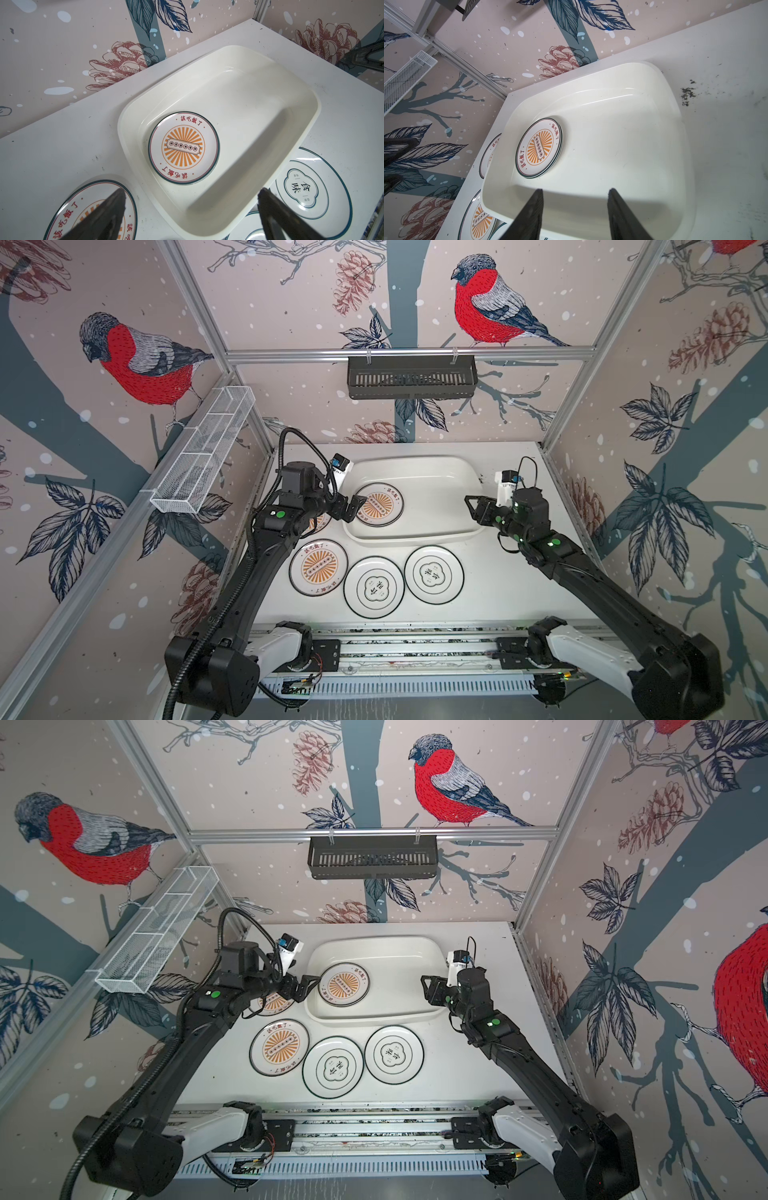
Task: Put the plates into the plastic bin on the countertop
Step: 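Move the right gripper to the white plate with black characters nearest it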
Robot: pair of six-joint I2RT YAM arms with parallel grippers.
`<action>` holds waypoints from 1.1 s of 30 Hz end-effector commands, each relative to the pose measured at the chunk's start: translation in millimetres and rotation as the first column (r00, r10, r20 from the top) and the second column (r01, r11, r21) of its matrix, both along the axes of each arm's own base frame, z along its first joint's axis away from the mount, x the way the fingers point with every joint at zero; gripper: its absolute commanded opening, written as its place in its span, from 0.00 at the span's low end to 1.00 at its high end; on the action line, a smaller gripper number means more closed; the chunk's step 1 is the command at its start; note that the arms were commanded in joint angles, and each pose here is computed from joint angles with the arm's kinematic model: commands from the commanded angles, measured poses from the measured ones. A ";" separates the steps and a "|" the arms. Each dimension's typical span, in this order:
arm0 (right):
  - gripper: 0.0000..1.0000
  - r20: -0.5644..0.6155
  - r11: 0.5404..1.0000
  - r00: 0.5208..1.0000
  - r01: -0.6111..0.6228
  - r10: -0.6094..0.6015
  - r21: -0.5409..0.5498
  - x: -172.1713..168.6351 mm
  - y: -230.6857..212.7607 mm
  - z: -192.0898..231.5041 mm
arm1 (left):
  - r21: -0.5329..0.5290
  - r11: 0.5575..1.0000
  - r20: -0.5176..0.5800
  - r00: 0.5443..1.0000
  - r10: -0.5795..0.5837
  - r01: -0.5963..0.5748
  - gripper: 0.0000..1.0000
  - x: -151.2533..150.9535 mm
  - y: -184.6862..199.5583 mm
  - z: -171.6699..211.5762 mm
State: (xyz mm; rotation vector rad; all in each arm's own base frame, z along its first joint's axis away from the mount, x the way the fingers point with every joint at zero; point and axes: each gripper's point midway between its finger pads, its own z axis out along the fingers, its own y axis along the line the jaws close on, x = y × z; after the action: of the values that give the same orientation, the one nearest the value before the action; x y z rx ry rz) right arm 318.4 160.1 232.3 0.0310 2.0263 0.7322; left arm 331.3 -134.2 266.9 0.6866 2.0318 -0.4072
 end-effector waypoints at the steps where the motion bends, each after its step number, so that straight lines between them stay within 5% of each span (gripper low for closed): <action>1: 0.53 0.011 1.000 1.000 0.016 -0.015 -0.019 -5.1 -6.6 -2.3 | -0.031 0.999 0.003 1.000 -0.023 0.023 0.99 -7.6 -4.5 2.2; 12: 0.55 -0.070 0.999 0.997 0.040 -0.042 -0.035 -32.5 -25.5 -35.2 | 0.029 0.994 0.127 0.987 0.097 -0.101 0.98 1.9 18.4 15.0; 22: 0.54 -0.120 0.997 0.991 -0.051 0.058 0.061 -75.8 -19.0 -38.9 | -0.125 0.991 -0.019 0.999 -0.048 0.046 0.99 -9.2 -15.7 12.9; 33: 0.50 -0.296 0.977 0.936 -0.150 0.190 0.152 -115.5 -3.2 -88.0 | -0.159 0.984 -0.017 0.996 -0.090 0.087 0.98 -22.2 -21.0 13.1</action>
State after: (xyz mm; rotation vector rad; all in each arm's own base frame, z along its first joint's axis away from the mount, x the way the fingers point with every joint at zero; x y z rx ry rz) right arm 212.4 147.9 144.8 0.0472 2.2809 0.9265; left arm 315.4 -151.2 277.1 0.6530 1.9961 -0.5944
